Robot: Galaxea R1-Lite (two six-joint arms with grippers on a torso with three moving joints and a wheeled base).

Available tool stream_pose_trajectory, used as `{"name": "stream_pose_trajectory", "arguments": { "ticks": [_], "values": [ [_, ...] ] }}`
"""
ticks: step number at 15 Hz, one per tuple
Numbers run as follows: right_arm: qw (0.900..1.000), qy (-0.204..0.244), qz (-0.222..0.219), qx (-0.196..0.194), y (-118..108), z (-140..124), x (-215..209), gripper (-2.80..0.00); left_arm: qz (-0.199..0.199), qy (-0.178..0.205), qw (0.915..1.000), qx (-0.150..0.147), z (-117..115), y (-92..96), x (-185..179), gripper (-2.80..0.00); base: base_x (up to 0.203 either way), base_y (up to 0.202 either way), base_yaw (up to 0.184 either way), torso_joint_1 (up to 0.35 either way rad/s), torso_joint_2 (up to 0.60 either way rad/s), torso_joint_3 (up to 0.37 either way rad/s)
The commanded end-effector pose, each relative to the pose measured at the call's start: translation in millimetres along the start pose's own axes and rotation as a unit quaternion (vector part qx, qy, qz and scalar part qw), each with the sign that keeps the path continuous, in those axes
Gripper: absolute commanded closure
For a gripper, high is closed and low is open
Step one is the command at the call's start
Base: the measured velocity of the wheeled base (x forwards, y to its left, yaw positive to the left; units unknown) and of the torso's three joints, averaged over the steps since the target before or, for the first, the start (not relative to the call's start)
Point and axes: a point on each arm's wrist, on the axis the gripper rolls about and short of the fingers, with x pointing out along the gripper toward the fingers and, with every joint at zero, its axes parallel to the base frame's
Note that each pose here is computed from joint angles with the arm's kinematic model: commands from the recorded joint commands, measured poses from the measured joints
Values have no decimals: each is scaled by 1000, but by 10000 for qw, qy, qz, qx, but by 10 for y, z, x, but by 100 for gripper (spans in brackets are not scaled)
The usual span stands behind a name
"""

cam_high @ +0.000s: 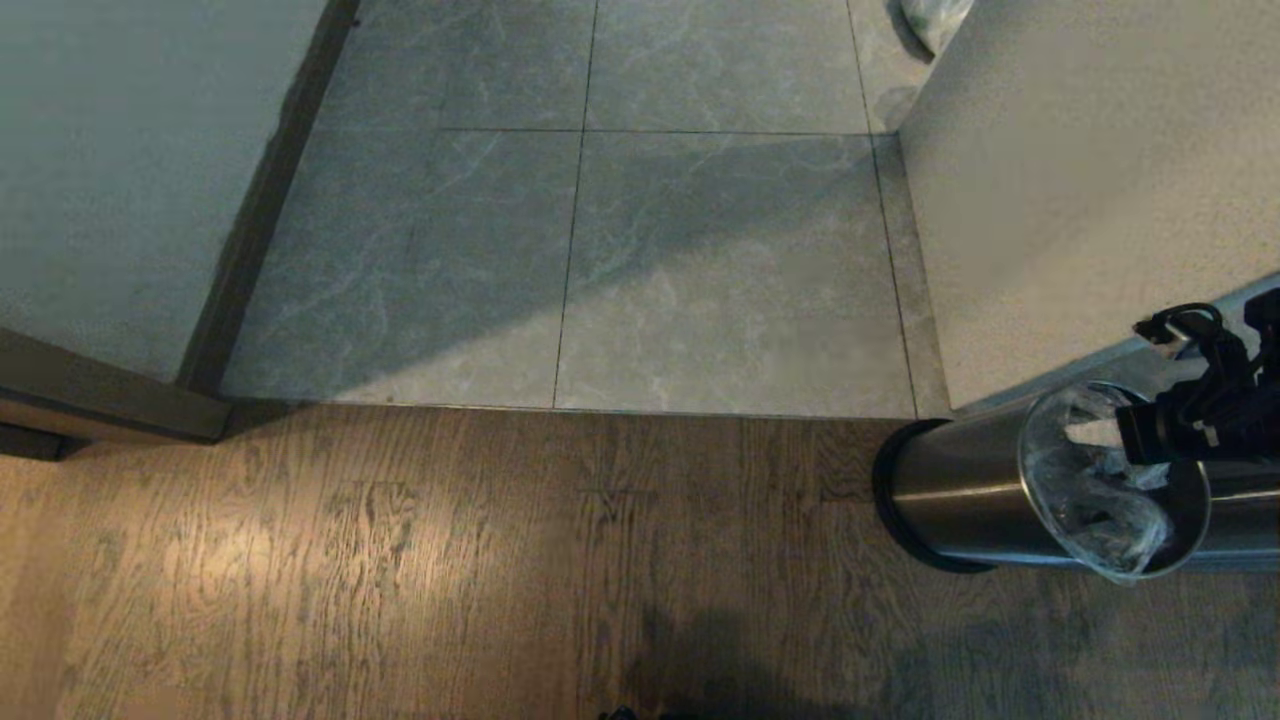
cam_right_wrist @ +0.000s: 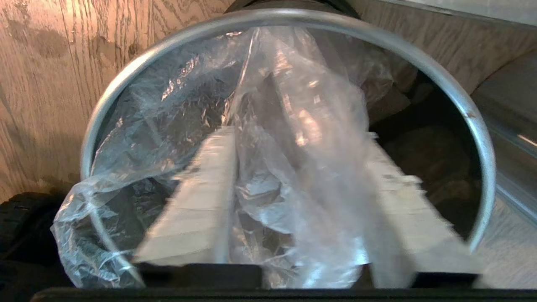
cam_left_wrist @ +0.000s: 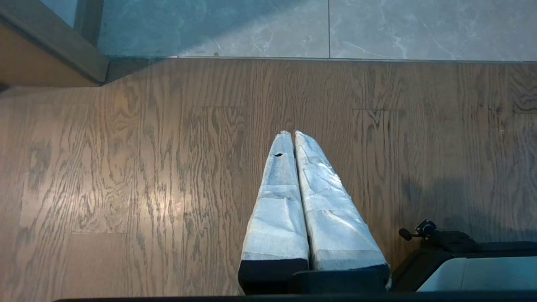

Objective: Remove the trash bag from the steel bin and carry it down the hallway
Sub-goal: Pick up the trash bag

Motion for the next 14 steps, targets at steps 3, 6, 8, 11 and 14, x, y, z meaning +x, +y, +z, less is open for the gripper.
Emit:
{"name": "stream_pose_trajectory", "arguments": {
  "ticks": [3,6,8,11,14],
  "values": [
    [10000,36,-3,28,16,-19,-24,0,6,-2,10000,-4,0,0,0,0,0,0,0,0,0,0],
    [10000,51,-8,42,76,15,-216,0,6,-2,10000,-2,0,0,0,0,0,0,0,0,0,0],
    [9997,211,49,93,144,-31,-347,0,2,-2,10000,-2,0,0,0,0,0,0,0,0,0,0],
    [9986,503,39,156,260,-201,-494,0,2,-2,10000,-2,0,0,0,0,0,0,0,0,0,0],
    [9960,843,-249,186,338,-372,-575,0,6,-2,10000,-2,0,0,0,0,0,0,0,0,0,0]
  ]
}}
